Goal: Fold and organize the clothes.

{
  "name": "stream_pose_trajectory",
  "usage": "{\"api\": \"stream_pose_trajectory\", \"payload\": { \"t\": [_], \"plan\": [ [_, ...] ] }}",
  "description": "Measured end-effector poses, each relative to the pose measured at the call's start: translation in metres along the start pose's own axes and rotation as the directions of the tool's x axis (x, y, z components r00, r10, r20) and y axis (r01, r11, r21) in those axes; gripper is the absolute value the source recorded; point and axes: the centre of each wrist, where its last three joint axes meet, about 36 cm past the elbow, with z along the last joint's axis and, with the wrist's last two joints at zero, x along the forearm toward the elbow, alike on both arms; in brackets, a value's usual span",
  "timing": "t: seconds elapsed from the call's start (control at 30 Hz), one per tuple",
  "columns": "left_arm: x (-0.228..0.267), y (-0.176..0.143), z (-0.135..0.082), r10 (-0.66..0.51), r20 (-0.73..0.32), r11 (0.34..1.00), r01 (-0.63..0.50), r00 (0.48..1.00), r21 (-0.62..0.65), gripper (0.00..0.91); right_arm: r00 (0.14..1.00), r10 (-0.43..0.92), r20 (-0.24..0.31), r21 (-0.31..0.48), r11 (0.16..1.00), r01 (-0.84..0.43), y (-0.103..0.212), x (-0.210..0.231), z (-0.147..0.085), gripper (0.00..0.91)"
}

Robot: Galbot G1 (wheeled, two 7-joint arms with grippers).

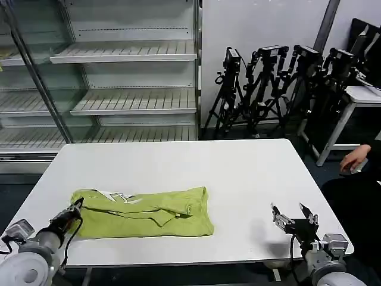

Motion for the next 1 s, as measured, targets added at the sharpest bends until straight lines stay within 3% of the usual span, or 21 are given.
{"api": "stream_pose_trajectory", "payload": {
  "t": [0.17, 0.47, 0.9, 0.97, 1.0],
  "plan": [
    [0.006, -0.020, -0.001, 0.117, -0.024, 0.986, -0.114, 0.993, 0.118, 0.050, 1.000, 0.004, -0.002, 0.001, 1.000, -0.004, -0.002, 0.002, 0.000, 0.907],
    [0.000, -0.071, 0.025, 0.316, -0.080, 0.916, -0.282, 0.946, 0.284, 0.050, 1.000, 0.005, -0.002, 0.006, 1.000, -0.005, -0.007, 0.001, 0.001, 0.907],
    [-0.033, -0.143, 0.075, 0.466, -0.164, 0.850, -0.388, 0.869, 0.356, 0.071, 1.000, -0.004, 0.000, 0.009, 1.000, 0.004, -0.010, -0.007, 0.004, 0.907],
    [-0.037, -0.150, 0.083, 0.473, -0.181, 0.851, -0.393, 0.862, 0.350, 0.816, 1.000, -0.003, 0.000, 0.009, 1.000, 0.003, -0.011, -0.008, 0.004, 0.907],
    [-0.040, -0.154, 0.087, 0.477, -0.193, 0.851, -0.395, 0.858, 0.346, 0.907, 1.000, -0.003, -0.001, 0.009, 1.000, 0.003, -0.012, -0.009, 0.005, 0.907]
  ]
}}
